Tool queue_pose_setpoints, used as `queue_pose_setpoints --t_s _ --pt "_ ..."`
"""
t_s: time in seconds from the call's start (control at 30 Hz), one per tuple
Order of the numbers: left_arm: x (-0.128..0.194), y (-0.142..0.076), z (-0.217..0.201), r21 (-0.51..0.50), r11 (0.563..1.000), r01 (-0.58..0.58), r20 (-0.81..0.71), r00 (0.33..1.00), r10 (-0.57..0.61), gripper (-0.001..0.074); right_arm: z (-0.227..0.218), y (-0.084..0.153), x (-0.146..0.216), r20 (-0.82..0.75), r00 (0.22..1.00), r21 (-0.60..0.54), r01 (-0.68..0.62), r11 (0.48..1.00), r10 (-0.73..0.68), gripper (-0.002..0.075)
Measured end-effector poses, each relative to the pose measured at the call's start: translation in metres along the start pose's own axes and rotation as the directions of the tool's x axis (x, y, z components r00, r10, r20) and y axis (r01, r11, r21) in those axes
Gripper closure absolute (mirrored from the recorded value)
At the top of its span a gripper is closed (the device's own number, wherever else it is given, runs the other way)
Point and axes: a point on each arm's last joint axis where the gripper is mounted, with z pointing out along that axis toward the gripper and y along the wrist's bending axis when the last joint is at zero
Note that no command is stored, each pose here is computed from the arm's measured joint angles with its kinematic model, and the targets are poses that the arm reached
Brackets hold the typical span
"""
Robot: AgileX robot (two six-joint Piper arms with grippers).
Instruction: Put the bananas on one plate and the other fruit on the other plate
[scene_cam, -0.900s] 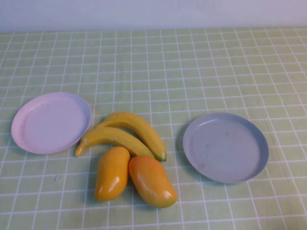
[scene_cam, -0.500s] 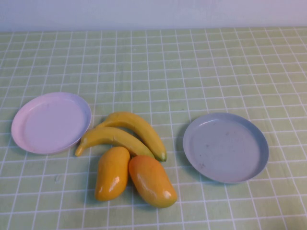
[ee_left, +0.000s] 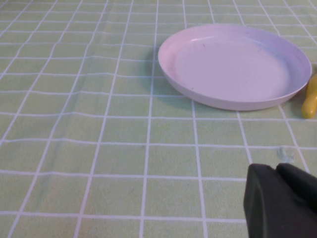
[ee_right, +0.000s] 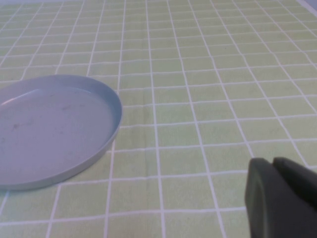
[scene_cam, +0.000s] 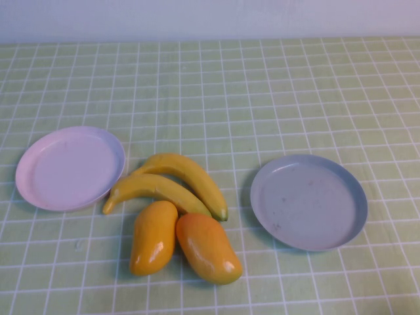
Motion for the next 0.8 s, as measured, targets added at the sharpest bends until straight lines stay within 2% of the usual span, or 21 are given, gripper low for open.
queue_pose_setpoints --t_s 0.53,0.7,0.8 --pt "0.0000 0.0000 0.0000 0.000 1.000 0.010 0.000 1.000 -0.010 0.0736 -0.0003 0.0000 -0.0002 0.005 1.000 0.000 0.000 1.000 0.000 0.0741" --pt "-0.0033 -0.0018 -0.0001 0.025 0.988 0.150 0.033 0.988 -0.151 0.0736 -0.0003 0.0000 -0.0002 0.005 1.000 0.000 0.000 1.000 0.000 0.0741" --pt "-0.0096 -0.0040 -0.0006 0.073 0.952 0.297 0.087 0.949 -0.303 0.0736 -0.0003 0.0000 -0.0002 0.005 1.000 0.000 0.000 1.000 0.000 0.0741"
